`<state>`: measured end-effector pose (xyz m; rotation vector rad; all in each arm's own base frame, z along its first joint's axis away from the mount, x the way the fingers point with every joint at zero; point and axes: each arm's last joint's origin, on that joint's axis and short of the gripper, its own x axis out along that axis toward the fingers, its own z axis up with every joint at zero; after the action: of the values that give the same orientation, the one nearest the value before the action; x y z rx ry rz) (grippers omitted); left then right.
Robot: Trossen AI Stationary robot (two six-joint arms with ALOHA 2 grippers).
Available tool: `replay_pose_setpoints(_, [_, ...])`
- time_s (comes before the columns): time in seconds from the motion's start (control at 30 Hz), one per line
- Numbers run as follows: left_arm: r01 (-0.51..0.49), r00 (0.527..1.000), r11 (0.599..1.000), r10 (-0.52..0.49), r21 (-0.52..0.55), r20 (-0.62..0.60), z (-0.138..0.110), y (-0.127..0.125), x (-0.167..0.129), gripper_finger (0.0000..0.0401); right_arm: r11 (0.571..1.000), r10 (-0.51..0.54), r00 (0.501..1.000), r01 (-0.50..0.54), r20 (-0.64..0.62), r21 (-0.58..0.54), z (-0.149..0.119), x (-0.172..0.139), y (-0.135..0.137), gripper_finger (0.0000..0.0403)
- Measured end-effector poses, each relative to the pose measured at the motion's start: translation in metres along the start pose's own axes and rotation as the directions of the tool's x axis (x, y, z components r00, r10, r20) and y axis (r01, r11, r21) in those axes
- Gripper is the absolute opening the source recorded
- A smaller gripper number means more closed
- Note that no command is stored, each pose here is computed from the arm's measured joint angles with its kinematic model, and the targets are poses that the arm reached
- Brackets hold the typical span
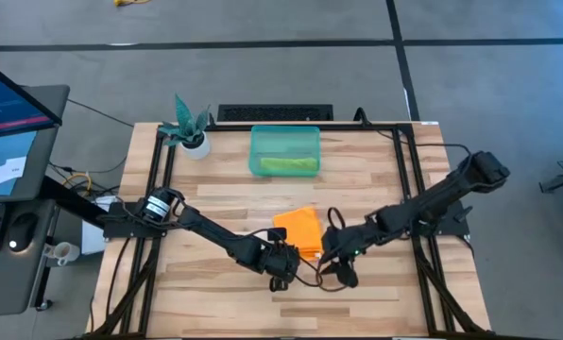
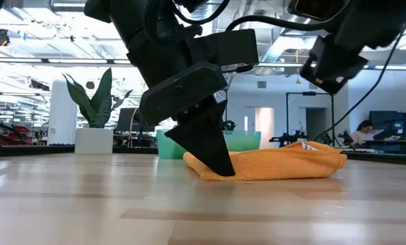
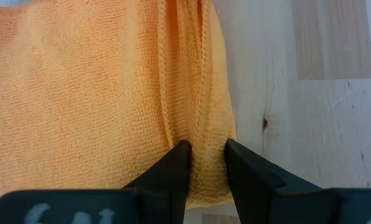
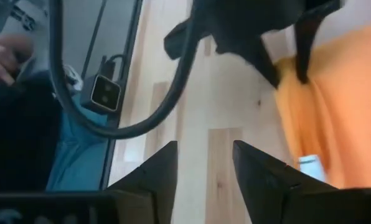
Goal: Roll microfiber towels into tight, uniform cylinder then place into a basket
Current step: Roll the orange towel
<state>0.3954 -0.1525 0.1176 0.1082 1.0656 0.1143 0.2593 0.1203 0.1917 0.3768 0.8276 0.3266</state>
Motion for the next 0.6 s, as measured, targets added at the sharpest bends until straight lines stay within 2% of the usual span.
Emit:
replay_pose_setpoints(0.13, [0.003, 1.0, 1.0, -0.003, -0.003, -0.001, 0.0, 0.0, 0.0, 0.0096, 1.0, -0.012, 0.999, 0.012, -0.035, -0.008, -0.008, 0.018, 0.0, 0.0137])
replay_pose_setpoints(0.37, [0.003, 1.0, 1.0, -0.003, -0.004, -0.001, 0.0, 0.0, 0.0, 0.0096, 0.999, -0.045, 0.994, 0.045, -0.095, 0.001, -0.019, 0.04, -0.01, 0.0016])
replay_pose_setpoints(0.43, [0.003, 1.0, 1.0, -0.003, -0.004, -0.001, 0.0, 0.0, 0.0, 0.0096, 0.998, -0.058, 0.993, 0.059, -0.105, 0.005, -0.021, 0.043, -0.013, 0.001])
replay_pose_setpoints(0.6, [0.003, 1.0, 1.0, -0.003, -0.005, -0.001, 0.0, 0.0, 0.0, 0.0096, 0.997, -0.082, 0.989, 0.083, -0.122, 0.007, -0.025, 0.051, -0.017, 0.0029])
